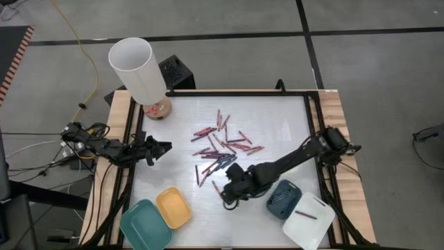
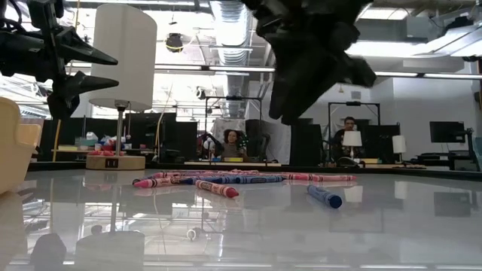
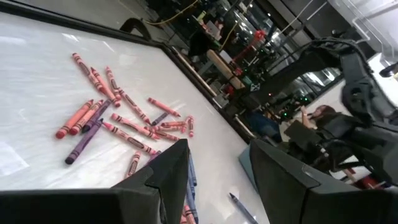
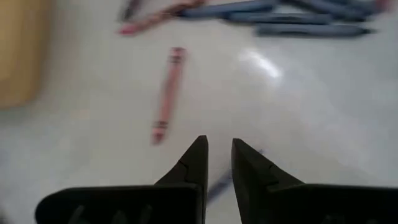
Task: Sort crayons
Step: Put the blue crayon into the dark blue bin
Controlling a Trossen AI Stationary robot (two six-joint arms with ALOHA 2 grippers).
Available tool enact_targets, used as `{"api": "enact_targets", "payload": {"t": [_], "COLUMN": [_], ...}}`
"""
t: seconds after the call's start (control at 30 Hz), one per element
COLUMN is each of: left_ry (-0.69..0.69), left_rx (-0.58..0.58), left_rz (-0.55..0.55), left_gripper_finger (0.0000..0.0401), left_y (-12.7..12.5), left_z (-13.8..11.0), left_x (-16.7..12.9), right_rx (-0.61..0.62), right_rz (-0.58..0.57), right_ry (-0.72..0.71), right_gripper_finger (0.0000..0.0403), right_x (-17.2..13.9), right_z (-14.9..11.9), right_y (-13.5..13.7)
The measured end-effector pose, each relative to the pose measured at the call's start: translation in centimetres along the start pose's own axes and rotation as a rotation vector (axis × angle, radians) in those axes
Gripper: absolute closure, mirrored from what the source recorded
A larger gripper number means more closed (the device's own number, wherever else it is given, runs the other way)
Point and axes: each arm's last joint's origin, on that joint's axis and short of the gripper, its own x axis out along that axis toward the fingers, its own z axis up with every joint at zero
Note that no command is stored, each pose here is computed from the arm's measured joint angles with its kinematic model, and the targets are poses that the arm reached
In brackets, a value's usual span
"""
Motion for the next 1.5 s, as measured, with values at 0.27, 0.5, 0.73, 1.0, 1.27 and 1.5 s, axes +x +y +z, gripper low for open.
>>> {"api": "enact_targets", "payload": {"t": [0.27,0.5,0.73,1.0,1.27,1.5], "left_ry": [0.003,0.001,-0.009,-0.026,-0.034,-0.029], "left_rx": [0.000,0.012,0.048,0.006,0.004,0.004], "left_rz": [-0.003,-0.001,0.011,0.028,0.037,0.031], "left_gripper_finger": [0.0241,0.0241,0.0241,0.0241,0.0241,0.0241], "left_y": [0.0,0.0,0.0,0.1,0.1,0.1], "left_z": [0.0,0.0,0.0,0.1,0.1,0.1], "left_x": [0.0,0.0,0.0,0.0,0.0,0.0], "right_rx": [-0.047,-0.004,0.000,-0.160,-0.095,-0.155], "right_rz": [-0.183,-0.227,-0.079,-0.023,-0.033,-0.221], "right_ry": [0.026,0.069,0.129,0.064,0.045,0.284], "right_gripper_finger": [0.0337,0.0337,0.0337,0.0337,0.0337,0.0337], "right_x": [1.9,3.9,5.4,6.5,6.8,3.2], "right_z": [0.7,0.0,-0.7,-0.1,1.2,3.3], "right_y": [3.5,4.4,5.8,6.0,5.5,2.5]}}
